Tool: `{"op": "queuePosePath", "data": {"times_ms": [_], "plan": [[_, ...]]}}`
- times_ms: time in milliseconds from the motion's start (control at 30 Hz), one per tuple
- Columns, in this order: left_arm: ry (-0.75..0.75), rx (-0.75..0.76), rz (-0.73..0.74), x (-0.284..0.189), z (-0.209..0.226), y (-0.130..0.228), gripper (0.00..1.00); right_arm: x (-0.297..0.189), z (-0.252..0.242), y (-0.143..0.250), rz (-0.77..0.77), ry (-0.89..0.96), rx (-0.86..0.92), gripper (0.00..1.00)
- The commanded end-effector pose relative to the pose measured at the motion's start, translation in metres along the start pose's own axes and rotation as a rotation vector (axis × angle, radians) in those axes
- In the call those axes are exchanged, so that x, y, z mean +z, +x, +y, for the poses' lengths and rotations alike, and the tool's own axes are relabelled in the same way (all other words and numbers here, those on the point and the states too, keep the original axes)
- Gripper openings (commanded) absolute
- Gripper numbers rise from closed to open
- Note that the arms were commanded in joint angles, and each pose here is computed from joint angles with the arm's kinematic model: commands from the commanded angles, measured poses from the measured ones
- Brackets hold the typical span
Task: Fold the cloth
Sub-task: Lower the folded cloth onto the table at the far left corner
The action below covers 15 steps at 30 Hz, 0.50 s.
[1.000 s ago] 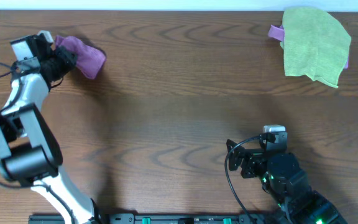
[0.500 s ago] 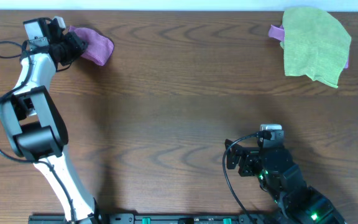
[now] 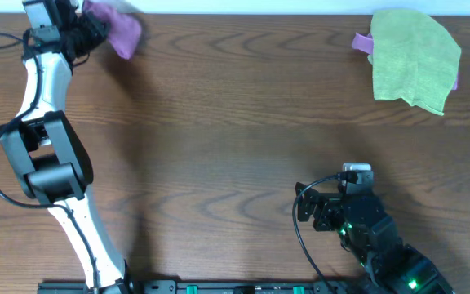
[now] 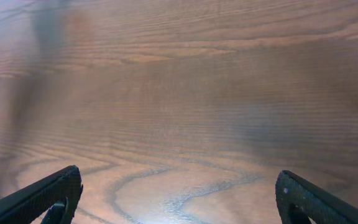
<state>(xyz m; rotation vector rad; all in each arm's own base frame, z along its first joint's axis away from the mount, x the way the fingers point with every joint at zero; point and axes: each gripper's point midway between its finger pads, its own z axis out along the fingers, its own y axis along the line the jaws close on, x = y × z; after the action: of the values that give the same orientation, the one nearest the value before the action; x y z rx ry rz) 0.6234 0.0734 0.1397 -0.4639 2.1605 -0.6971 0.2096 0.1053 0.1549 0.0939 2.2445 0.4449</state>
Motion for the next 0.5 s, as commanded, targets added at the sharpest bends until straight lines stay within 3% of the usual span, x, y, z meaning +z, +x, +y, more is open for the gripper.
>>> {"op": "queuePosePath", "data": {"times_ms": [0,267,467], "plan": [[-0.005,-0.012,0.022,0.001,-0.002,0.004,0.06,-0.006,0.005,-0.011,-0.024,-0.014,0.025,0.99],[-0.190,-0.007,0.183,0.008,0.049,0.056,0.06,-0.006,0.006,-0.011,-0.023,-0.016,0.025,0.99],[-0.223,-0.062,0.293,0.020,0.075,0.094,0.06,-0.006,0.008,-0.013,-0.030,-0.028,0.027,0.99]]}}
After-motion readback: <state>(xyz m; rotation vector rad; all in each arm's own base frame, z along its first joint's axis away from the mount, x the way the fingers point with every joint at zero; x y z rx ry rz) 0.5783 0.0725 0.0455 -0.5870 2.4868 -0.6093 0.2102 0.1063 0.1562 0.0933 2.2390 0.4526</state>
